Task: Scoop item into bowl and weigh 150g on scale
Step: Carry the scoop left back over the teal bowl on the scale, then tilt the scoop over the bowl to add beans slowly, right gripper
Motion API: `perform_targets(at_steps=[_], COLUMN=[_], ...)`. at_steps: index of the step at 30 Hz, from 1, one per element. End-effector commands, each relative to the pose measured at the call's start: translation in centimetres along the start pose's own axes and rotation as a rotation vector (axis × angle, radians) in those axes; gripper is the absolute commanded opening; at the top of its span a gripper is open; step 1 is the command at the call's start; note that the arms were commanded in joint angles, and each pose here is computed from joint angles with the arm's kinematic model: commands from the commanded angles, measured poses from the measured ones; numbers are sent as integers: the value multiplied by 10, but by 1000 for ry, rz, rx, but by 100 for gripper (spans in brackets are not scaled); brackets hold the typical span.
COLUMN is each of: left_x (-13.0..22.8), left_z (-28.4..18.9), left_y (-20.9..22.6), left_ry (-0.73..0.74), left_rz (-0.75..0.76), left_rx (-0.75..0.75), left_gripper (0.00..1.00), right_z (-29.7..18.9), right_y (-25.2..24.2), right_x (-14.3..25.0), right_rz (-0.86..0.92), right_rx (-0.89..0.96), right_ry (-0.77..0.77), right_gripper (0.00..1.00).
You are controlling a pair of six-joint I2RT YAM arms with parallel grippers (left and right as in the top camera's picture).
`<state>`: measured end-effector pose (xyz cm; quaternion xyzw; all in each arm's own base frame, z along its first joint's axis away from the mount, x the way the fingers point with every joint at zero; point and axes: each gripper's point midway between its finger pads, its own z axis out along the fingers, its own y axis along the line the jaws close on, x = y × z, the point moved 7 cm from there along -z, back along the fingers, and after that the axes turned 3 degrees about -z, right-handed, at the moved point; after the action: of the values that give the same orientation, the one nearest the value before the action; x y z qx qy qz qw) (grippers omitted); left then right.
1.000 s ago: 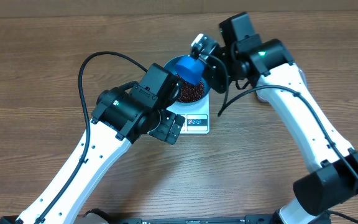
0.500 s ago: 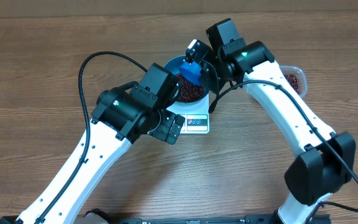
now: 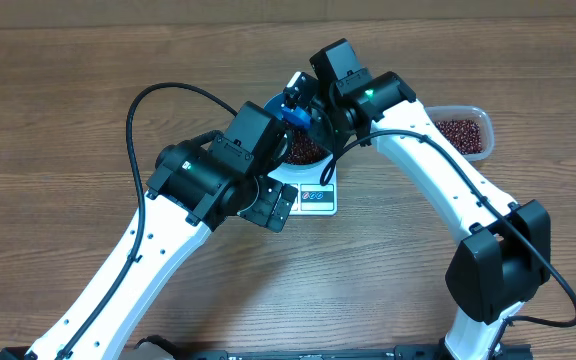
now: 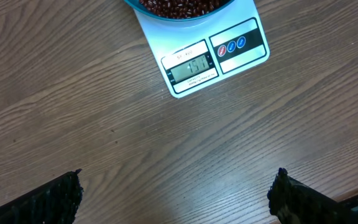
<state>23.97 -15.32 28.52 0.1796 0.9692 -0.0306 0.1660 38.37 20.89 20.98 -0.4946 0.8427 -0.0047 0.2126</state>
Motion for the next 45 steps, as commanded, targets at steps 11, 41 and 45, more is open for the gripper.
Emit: perform_targets(at_steps=[11,41,45], left_x=[0,0,0], left_z=[2,2,2], left_y=[-1,-1,-1], left_ry=[5,5,5], left_rz=[-1,-1,-1], left_rx=[-9,-9,-9], left_gripper=[100,100,100], right_z=[-7,-60,-75], right_y=[13,-23,-23], right_x=[1,1,0], right_rz=[27,233,228], right_rx=[-85,-81,-61], right_ry=[-4,-188,-222], right_gripper=[4,4,4])
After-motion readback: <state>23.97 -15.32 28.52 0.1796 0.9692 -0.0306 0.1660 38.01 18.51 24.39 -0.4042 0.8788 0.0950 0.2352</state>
